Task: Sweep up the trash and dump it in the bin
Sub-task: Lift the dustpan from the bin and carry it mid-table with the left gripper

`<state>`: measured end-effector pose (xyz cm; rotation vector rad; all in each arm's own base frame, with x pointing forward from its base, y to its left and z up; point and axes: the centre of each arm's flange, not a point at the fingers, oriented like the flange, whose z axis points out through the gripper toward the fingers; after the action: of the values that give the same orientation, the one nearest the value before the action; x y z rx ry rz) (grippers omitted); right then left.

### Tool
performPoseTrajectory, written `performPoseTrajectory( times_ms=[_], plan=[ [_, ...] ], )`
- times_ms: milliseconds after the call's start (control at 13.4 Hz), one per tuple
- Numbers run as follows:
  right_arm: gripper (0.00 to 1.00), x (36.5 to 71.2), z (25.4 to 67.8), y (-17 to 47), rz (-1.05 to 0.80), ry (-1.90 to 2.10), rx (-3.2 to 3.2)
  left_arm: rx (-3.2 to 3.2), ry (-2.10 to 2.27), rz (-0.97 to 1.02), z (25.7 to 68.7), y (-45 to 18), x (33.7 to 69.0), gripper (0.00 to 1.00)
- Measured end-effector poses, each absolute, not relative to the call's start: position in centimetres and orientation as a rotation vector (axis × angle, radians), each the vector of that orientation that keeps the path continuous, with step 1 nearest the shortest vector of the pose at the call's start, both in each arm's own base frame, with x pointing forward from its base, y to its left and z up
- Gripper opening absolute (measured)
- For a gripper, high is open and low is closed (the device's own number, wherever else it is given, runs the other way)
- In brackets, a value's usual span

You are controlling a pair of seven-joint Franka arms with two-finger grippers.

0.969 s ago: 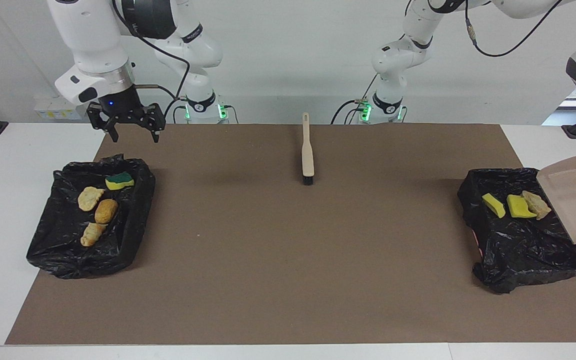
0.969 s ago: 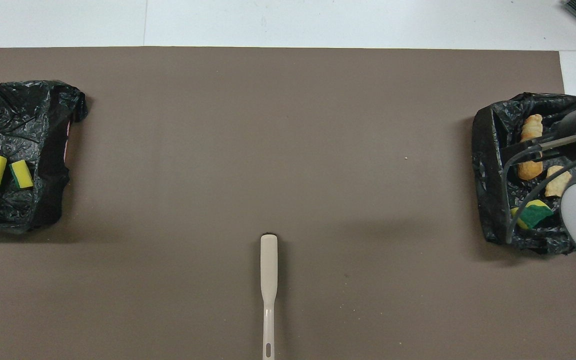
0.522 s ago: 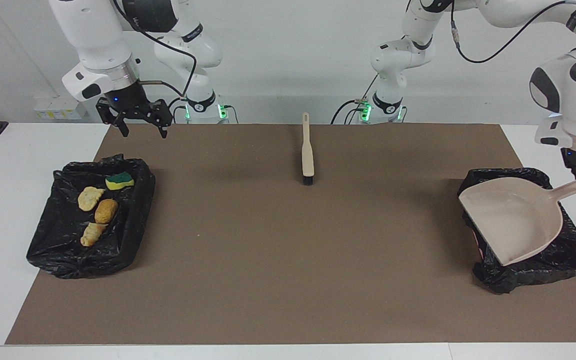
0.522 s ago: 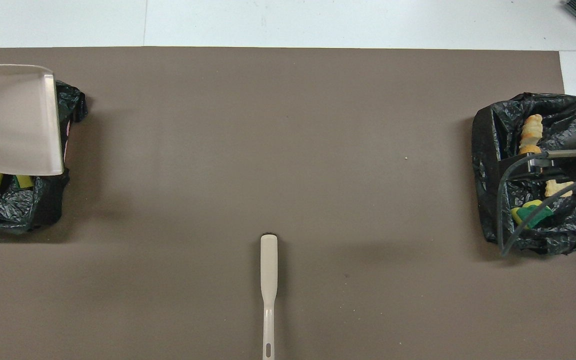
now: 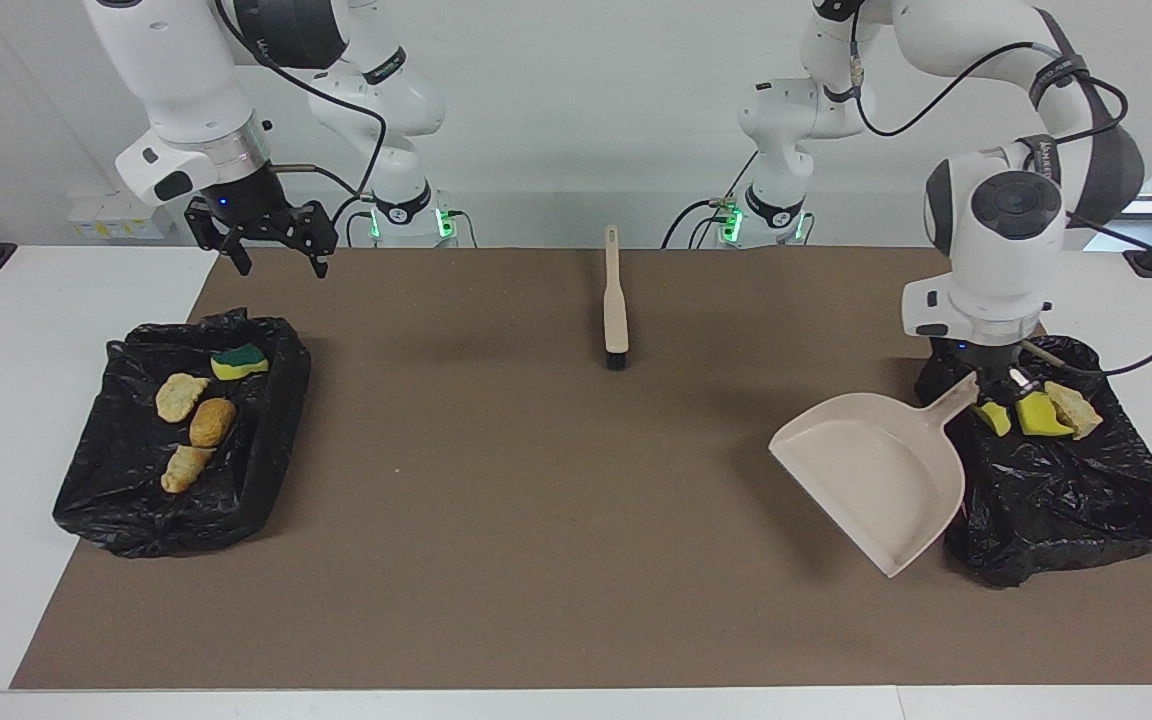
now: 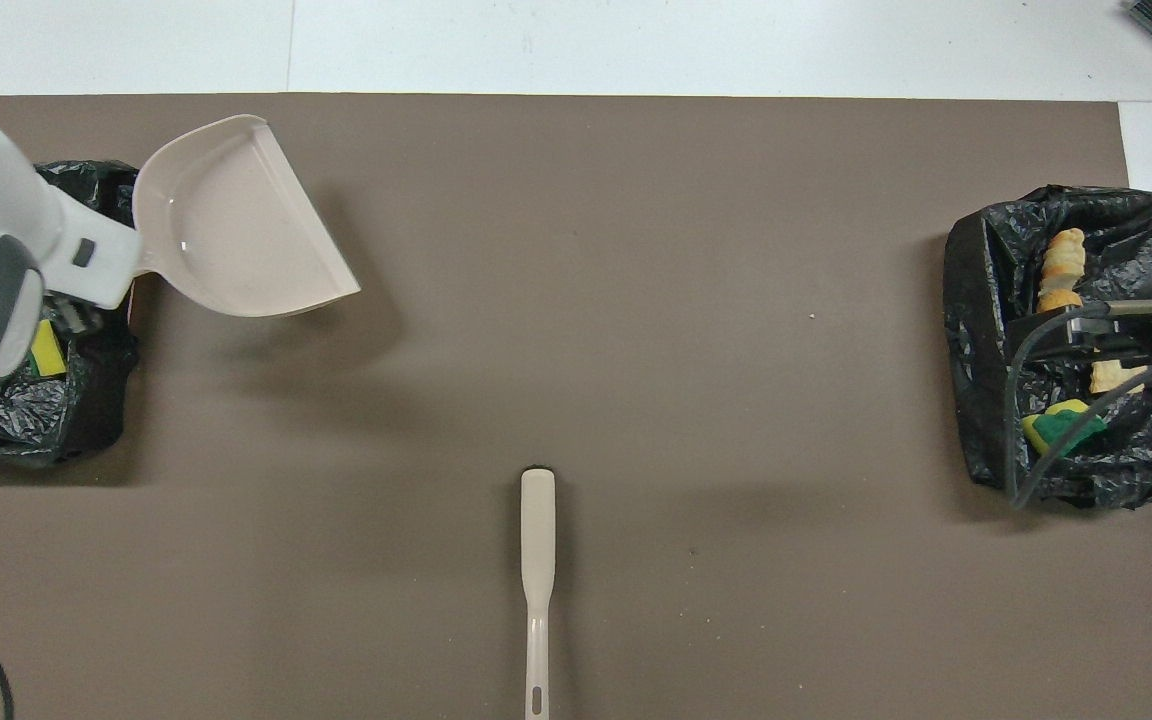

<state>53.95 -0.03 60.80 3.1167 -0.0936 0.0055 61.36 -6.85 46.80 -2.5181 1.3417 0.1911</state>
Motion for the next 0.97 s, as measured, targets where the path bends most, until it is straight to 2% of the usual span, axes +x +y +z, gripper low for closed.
performPoseTrajectory(
  times_ms=[447,820,969],
  plan=[
    [1.00,53.2,60.8,-1.2,0.026,-0.082,3.116,-2.963,0.648,0.154,41.9,-25.0,57.3,0.32],
    [1.00,54.9,62.5,-1.8,-0.002,0.013,3.113,-3.081,0.251,0.160,40.1,-33.9,56.0,0.32],
    [1.00,55.6,62.6,-1.9,-0.012,0.007,3.118,-3.080,0.122,0.162,38.1,-38.1,55.7,0.32]
  ],
)
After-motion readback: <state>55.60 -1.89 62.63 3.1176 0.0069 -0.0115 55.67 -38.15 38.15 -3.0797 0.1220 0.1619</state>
